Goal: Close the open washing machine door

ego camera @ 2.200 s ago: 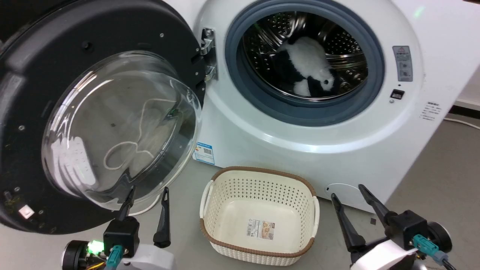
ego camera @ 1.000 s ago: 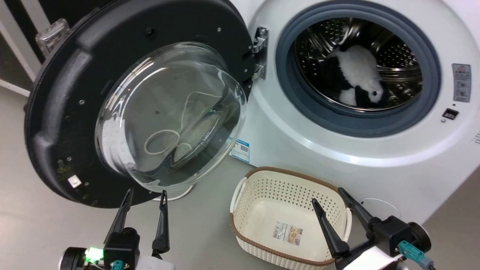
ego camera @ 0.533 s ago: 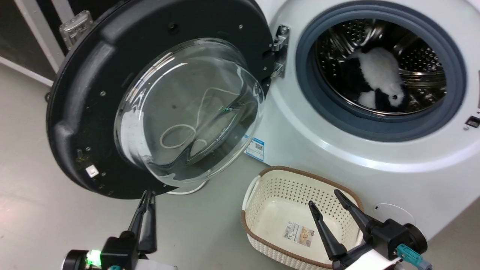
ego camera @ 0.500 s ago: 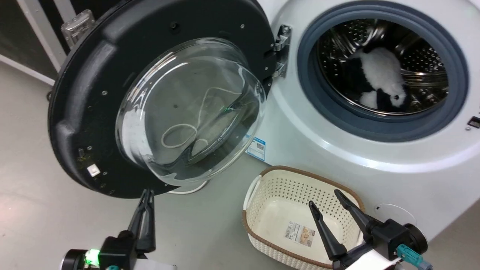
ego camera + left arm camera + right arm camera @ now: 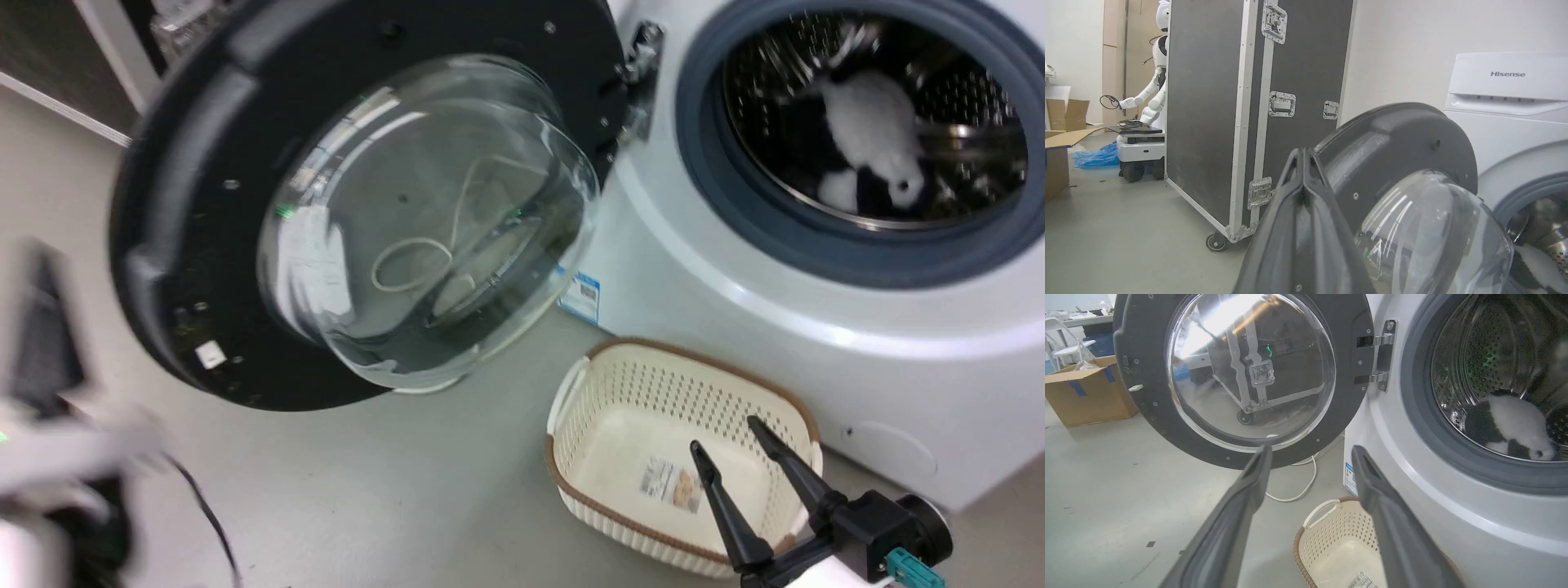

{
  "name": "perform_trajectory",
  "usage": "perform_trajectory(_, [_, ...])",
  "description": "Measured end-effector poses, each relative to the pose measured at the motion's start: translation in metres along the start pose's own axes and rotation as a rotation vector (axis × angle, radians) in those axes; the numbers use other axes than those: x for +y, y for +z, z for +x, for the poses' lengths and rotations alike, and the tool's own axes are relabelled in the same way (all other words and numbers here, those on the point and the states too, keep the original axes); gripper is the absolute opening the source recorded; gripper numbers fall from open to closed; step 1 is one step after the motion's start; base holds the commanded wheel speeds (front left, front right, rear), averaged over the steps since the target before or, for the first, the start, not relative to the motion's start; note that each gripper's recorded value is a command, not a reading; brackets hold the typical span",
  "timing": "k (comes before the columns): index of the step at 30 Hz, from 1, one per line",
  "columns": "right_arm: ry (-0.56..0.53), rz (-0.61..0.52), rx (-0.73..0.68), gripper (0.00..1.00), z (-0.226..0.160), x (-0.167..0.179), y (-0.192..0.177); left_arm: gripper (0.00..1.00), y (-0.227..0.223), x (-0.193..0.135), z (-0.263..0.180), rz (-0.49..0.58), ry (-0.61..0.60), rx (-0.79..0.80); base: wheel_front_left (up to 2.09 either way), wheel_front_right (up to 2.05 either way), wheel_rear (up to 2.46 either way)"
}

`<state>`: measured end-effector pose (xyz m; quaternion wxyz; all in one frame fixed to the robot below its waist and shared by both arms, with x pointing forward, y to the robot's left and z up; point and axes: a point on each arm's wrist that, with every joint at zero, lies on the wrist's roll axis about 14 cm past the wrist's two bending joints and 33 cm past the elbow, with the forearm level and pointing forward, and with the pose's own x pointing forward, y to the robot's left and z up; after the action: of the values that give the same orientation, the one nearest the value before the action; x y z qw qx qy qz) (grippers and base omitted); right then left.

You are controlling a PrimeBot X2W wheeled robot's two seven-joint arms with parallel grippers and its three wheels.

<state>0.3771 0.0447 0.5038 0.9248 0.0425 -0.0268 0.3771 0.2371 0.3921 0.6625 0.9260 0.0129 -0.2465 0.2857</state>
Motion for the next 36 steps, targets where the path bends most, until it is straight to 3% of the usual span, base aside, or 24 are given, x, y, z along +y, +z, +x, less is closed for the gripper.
perform_trajectory(4, [-0.009,0.009,0.012,1.00,-0.001,-0.006,-0.007,0.00,0.014,0.024,0.036,-0.058,0.059,-0.013,0.00,0.00,0.00])
perform_trajectory(6, [-0.009,0.015,0.010,1.00,0.001,-0.011,-0.011,0.00,0.015,0.051,0.066,-0.176,0.147,0.016,0.00,0.00,0.00])
perform_trajectory(9, [-0.016,0.019,0.015,1.00,0.002,-0.016,-0.014,0.00,0.010,0.068,0.082,-0.226,0.198,0.057,0.00,0.00,0.00])
perform_trajectory(13, [-0.059,0.025,0.026,1.00,-0.003,-0.033,-0.020,0.00,-0.041,0.090,0.098,-0.478,0.330,0.272,0.00,0.00,0.00])
perform_trajectory(17, [-0.084,0.028,0.042,1.00,-0.009,-0.042,-0.025,0.00,-0.088,0.076,0.094,-0.773,0.386,0.459,0.00,0.00,0.00])
perform_trajectory(24, [-0.095,0.026,0.041,1.00,-0.012,-0.044,-0.023,0.00,-0.112,0.035,0.079,-0.937,0.248,0.681,0.00,0.00,0.00])
perform_trajectory(36, [-0.105,-0.002,-0.004,1.00,-0.019,-0.032,0.001,0.00,-0.111,-0.022,0.007,-1.070,-0.025,0.934,0.00,0.00,0.00])
